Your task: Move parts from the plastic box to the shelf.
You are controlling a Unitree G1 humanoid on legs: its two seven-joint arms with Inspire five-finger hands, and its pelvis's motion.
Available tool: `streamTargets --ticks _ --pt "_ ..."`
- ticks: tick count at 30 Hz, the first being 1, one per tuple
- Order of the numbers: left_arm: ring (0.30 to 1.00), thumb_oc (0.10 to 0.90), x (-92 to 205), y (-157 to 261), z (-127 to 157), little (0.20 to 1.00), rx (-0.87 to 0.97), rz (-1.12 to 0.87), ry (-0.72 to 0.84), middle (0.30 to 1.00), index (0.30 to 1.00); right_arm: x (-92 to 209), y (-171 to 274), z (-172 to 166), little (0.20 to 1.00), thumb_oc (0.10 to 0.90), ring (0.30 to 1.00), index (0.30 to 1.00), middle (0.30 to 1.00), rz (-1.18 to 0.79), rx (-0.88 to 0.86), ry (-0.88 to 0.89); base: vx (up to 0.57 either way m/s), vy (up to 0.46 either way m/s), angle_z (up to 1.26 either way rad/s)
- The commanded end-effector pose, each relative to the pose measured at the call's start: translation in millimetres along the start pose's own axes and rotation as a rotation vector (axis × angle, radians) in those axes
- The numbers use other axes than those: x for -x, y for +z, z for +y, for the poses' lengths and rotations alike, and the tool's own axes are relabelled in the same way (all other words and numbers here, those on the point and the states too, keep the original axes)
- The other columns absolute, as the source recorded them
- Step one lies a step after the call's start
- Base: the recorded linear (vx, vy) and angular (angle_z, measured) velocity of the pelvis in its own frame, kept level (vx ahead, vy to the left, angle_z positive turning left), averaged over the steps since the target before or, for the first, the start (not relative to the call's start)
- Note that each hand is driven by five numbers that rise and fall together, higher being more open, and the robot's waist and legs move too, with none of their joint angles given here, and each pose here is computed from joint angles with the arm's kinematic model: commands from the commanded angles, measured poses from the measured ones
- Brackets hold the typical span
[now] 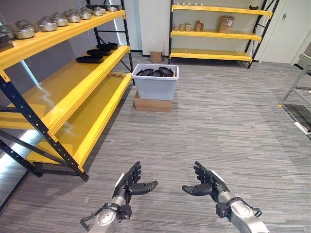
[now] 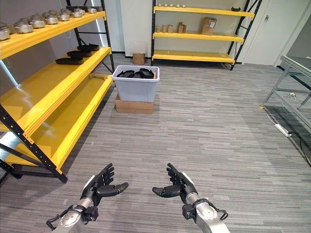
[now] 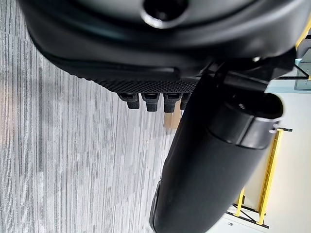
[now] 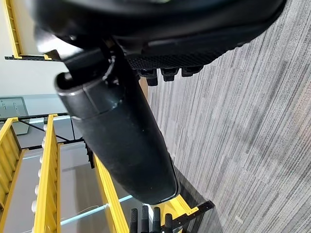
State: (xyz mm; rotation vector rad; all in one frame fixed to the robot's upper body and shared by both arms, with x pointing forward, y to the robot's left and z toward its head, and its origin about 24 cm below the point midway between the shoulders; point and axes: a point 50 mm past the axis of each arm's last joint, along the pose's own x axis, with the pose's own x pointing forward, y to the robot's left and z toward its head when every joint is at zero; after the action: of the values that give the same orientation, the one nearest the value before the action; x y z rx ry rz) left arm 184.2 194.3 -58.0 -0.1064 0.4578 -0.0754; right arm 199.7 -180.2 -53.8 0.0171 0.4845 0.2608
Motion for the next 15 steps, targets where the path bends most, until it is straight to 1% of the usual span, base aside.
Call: streamTargets --ticks 1,15 --pt "1.0 0.9 -24.9 54.3 -2.0 1.0 -0.096 -0.231 -0.03 1.0 1.0 -17.9 63.3 0.6 1.0 0.9 1.0 1.0 1.0 -0.28 0.048 0.022 0.0 0.0 0.0" --pt "1.0 0.9 -25.3 58.6 -2.4 1.0 -0.102 -0.248 -0.033 1.0 1.0 -18.2 63.1 -0.6 1.0 0.9 1.0 1.0 1.0 -0.276 0.074 0.008 0.0 0.0 0.0"
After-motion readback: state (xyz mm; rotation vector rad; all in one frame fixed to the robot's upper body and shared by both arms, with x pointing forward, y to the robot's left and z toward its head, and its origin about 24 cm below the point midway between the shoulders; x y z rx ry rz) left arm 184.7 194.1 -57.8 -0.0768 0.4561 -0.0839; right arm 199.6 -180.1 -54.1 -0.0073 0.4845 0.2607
